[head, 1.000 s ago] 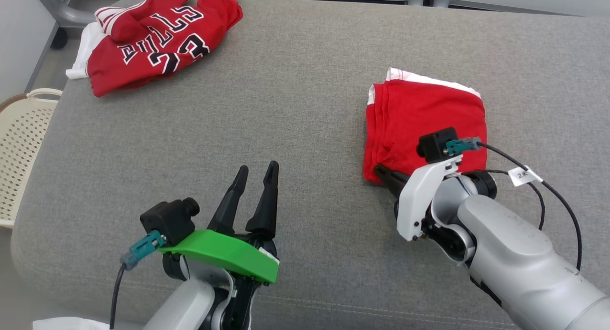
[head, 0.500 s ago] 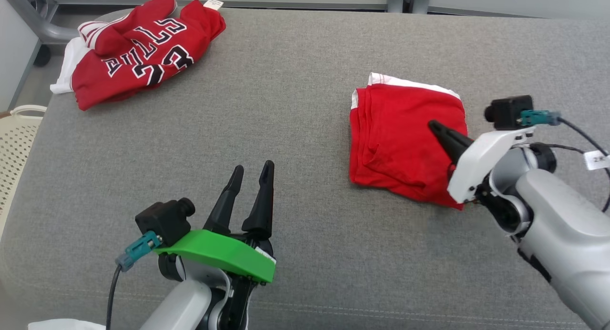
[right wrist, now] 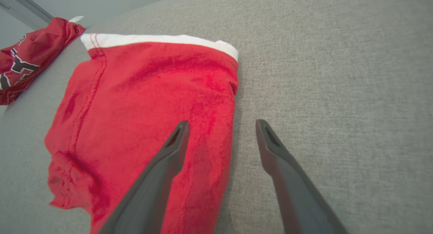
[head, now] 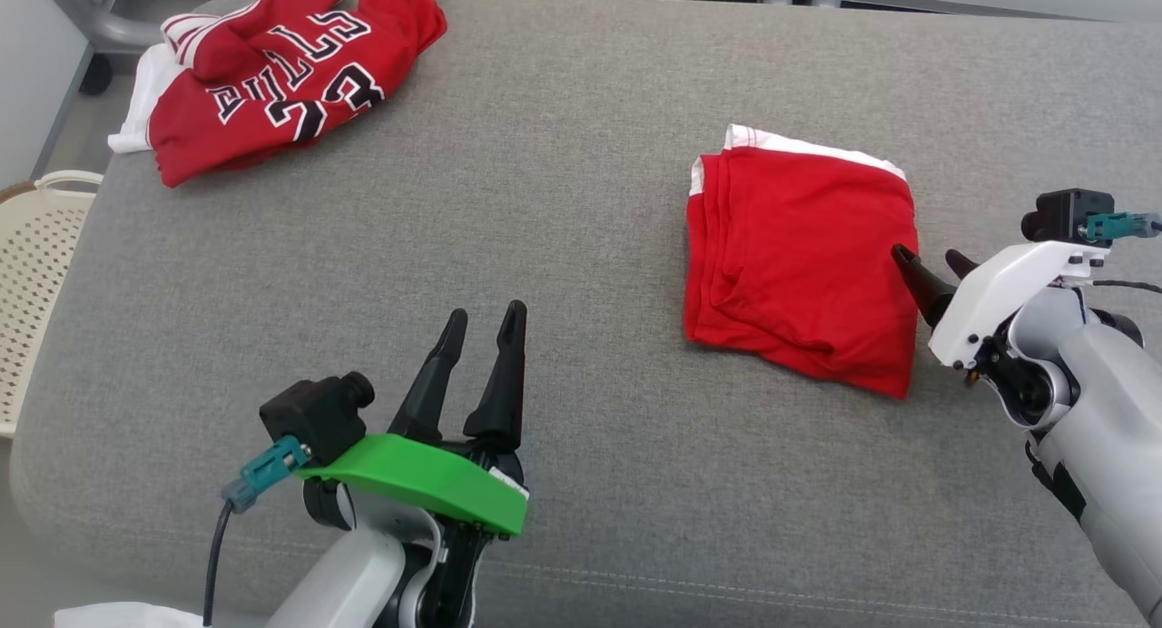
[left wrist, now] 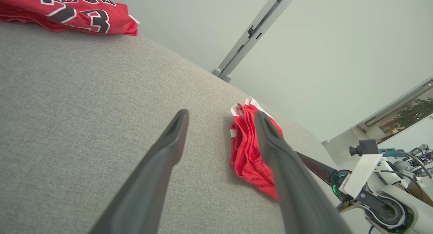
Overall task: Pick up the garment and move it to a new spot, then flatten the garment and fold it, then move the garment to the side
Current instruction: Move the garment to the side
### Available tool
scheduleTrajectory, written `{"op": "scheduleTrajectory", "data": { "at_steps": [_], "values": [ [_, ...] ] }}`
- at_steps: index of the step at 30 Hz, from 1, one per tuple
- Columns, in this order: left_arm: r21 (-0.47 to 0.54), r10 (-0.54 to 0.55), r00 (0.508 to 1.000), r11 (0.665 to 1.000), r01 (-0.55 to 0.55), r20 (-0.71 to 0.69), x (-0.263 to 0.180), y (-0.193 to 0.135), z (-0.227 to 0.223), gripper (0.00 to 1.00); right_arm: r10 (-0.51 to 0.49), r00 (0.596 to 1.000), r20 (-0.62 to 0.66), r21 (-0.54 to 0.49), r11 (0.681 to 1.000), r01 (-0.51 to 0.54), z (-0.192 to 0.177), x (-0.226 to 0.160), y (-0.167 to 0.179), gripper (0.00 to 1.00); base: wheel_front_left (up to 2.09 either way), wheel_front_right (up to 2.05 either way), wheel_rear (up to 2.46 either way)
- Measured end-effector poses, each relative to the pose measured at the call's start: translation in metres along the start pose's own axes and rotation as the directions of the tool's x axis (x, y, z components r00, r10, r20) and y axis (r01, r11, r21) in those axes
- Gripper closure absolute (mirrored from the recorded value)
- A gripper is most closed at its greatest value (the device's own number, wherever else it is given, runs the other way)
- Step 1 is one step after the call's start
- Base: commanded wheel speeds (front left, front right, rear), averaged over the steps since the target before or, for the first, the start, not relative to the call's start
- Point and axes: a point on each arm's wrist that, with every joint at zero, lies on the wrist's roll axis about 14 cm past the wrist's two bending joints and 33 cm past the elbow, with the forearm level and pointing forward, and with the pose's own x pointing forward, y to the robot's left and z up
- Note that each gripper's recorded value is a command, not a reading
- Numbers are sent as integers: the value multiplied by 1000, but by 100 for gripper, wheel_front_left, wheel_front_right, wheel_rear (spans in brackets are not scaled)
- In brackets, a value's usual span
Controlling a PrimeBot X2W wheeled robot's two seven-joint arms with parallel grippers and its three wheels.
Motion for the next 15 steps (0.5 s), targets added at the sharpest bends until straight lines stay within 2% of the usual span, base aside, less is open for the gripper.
{"op": "scheduleTrajectory", "data": {
  "at_steps": [9, 13, 14, 15],
  "values": [
    [3, 43, 999, 999, -43, 12, -3, 14, 3, 0, -8, 982, -191, 28, 1000, 14, -29, 23, 4, 0, 0, 0, 0],
    [5, 58, 998, 998, -58, 24, -5, 19, 6, 0, -1, 976, -220, 35, 999, 8, -31, 30, 9, 0, 0, 0, 0],
    [6, 61, 998, 998, -61, 27, -6, 20, 6, 0, 1, 975, -223, 32, 999, 6, -31, 31, 10, 7, 0, 0, 0],
    [8, 62, 998, 998, -63, 28, -6, 21, 7, 0, 4, 975, -222, 29, 1000, 2, -31, 32, 11, 38, 0, 0, 0]
  ]
}}
